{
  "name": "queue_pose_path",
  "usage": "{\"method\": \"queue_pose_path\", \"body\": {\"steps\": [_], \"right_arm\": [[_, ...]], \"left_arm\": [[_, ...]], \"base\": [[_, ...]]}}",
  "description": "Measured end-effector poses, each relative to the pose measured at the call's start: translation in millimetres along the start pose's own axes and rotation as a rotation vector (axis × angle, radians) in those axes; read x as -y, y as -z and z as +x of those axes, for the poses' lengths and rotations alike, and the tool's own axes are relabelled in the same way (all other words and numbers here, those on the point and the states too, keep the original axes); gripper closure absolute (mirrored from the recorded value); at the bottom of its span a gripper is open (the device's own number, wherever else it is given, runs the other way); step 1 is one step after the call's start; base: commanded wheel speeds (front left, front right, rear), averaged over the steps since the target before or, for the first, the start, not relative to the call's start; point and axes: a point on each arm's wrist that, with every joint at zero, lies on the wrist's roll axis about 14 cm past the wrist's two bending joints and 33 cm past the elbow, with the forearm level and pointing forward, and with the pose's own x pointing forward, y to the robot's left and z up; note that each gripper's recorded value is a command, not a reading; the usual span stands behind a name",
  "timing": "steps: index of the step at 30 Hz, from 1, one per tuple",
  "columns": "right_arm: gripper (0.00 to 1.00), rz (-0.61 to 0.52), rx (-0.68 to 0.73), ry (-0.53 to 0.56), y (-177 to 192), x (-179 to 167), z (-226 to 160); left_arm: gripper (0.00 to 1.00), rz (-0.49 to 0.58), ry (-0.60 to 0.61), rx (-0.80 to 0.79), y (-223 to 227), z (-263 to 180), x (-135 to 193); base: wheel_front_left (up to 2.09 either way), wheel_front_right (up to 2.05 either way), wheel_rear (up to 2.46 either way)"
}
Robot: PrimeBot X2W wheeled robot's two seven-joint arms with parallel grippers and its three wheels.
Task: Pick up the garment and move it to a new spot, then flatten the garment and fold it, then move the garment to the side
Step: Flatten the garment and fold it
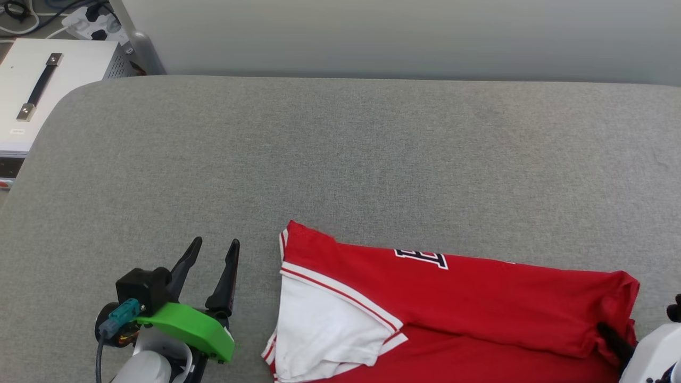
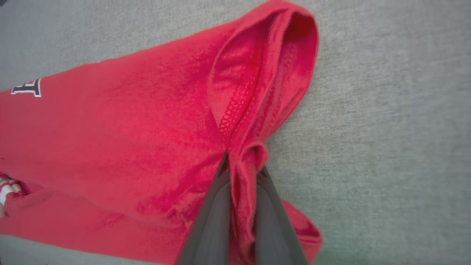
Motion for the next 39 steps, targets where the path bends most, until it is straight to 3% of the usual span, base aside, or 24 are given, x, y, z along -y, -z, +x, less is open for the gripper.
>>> {"method": "queue_pose_path", "body": {"steps": [9,14,25,39], "right_arm": [[1.0,-0.031,0.072,0.135,-26,51,-20],[1.0,-0.055,0.107,0.12,-37,46,-28],[1.0,-0.142,0.113,-0.058,-42,-20,-45],[1.0,-0.055,0.041,-0.411,-16,-167,-44]], "left_arm": [[0.0,0.002,0.012,0.01,-3,-1,4],[0.0,-0.003,0.021,0.026,-8,-4,10],[0.0,-0.011,0.034,0.054,-13,-23,20],[0.0,-0.028,-0.056,0.092,-20,-48,-3]], "base": [[0.0,0.0,0.0],[0.0,0.0,0.0],[0.0,0.0,0.0],[0.0,0.0,0.0]]}}
